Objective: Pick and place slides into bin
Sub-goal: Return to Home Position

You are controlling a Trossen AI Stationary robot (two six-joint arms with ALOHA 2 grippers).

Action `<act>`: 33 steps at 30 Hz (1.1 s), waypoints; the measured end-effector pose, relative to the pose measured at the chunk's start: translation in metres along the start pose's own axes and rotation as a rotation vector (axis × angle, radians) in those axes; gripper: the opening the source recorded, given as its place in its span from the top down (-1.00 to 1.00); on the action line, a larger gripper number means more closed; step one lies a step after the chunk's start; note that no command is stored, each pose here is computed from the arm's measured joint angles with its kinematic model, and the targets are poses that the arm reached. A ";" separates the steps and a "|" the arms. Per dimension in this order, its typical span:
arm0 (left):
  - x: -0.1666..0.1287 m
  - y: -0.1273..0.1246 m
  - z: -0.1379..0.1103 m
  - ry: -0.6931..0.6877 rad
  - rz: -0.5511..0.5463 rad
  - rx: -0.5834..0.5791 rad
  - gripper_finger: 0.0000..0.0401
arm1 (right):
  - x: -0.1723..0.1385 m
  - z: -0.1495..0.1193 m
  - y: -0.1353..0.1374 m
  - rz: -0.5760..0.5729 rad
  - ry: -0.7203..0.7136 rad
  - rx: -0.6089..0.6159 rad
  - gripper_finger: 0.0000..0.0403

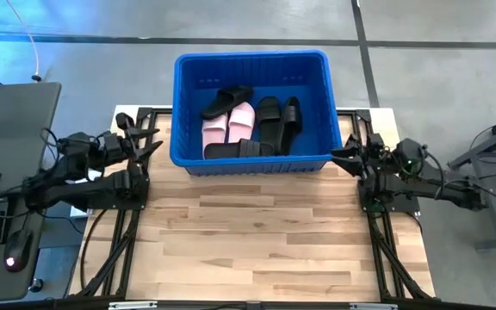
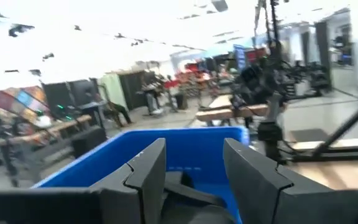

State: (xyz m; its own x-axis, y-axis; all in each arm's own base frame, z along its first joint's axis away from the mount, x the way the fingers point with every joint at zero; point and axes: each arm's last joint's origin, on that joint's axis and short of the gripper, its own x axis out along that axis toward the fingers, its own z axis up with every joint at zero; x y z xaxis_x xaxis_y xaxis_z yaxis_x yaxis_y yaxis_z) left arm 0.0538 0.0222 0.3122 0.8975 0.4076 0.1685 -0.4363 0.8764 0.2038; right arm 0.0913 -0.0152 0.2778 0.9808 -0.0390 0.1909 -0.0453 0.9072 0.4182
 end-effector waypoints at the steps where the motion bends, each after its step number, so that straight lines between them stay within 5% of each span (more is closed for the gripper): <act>1: -0.001 0.000 -0.003 -0.007 0.017 0.005 0.25 | -0.001 -0.005 -0.002 0.000 -0.003 -0.001 0.28; 7: -0.002 -0.004 -0.024 -0.036 0.060 -0.004 0.25 | -0.007 -0.029 -0.016 -0.072 -0.045 0.024 0.27; 24: 0.006 -0.013 -0.066 -0.048 0.094 -0.093 0.25 | -0.011 -0.056 -0.030 -0.018 -0.200 0.012 0.28; 33: 0.012 -0.021 -0.086 -0.116 -0.008 -0.100 0.25 | -0.011 -0.055 -0.027 0.090 -0.200 -0.011 0.28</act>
State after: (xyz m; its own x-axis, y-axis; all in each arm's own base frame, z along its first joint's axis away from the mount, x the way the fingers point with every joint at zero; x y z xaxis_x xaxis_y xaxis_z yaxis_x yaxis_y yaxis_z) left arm 0.0791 0.0309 0.2270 0.8847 0.3733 0.2792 -0.4156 0.9029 0.1095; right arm 0.0919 -0.0157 0.2154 0.9159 -0.0390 0.3995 -0.1278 0.9152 0.3823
